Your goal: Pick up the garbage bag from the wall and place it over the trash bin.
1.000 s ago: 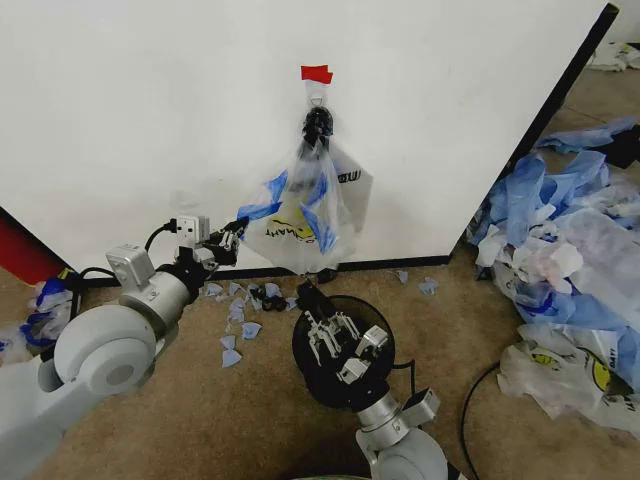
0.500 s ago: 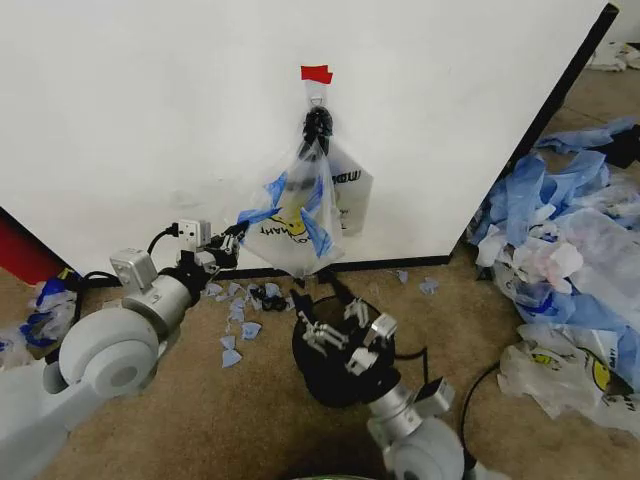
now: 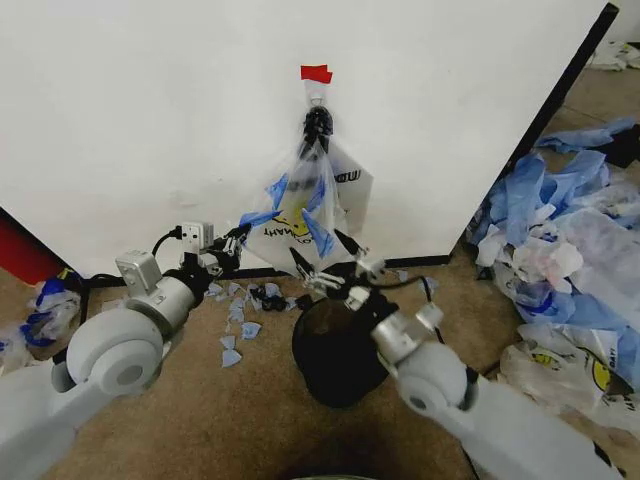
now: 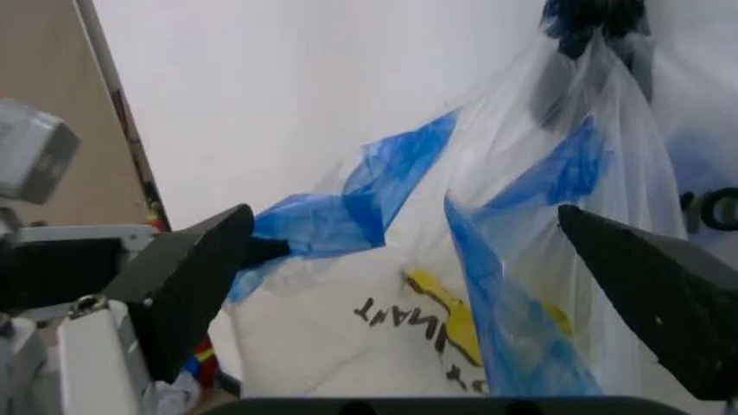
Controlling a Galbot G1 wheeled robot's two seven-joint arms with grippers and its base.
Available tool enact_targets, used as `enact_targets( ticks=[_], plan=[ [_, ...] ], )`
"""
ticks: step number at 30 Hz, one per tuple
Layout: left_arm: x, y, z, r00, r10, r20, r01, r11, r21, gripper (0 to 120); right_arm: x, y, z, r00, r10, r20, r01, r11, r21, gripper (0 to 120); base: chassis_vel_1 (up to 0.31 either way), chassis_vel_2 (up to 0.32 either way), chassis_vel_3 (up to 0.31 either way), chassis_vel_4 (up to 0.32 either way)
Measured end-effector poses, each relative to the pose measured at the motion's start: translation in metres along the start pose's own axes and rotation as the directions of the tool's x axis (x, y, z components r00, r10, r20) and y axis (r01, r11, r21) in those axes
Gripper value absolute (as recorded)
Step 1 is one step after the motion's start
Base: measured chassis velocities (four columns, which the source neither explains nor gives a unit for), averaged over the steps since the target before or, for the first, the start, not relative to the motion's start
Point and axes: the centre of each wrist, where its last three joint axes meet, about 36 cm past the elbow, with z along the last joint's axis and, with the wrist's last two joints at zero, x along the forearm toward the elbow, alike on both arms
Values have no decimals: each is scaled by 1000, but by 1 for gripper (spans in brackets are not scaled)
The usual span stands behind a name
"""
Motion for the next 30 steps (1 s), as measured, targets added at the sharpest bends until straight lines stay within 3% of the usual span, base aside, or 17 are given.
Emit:
enact_targets(
  ticks=[4, 26, 30],
  plan=[
    [0, 0, 2, 1000, -2, 0, 2, 1000, 1, 0, -10, -1, 0, 1000, 3, -15, -2, 1000, 20, 90, 0, 0, 0, 0],
    [3, -2, 6, 1000, -2, 11, 1, 1000, 5, 0, -19, 15, -5, 987, 83, -139, -100, 988, -117, 86, 0, 0, 0, 0],
    [3, -2, 7, 1000, -4, 14, 4, 1000, 6, 0, -21, 18, -6, 985, 87, -151, -105, 988, -117, 75, 0, 0, 0, 0]
  ],
)
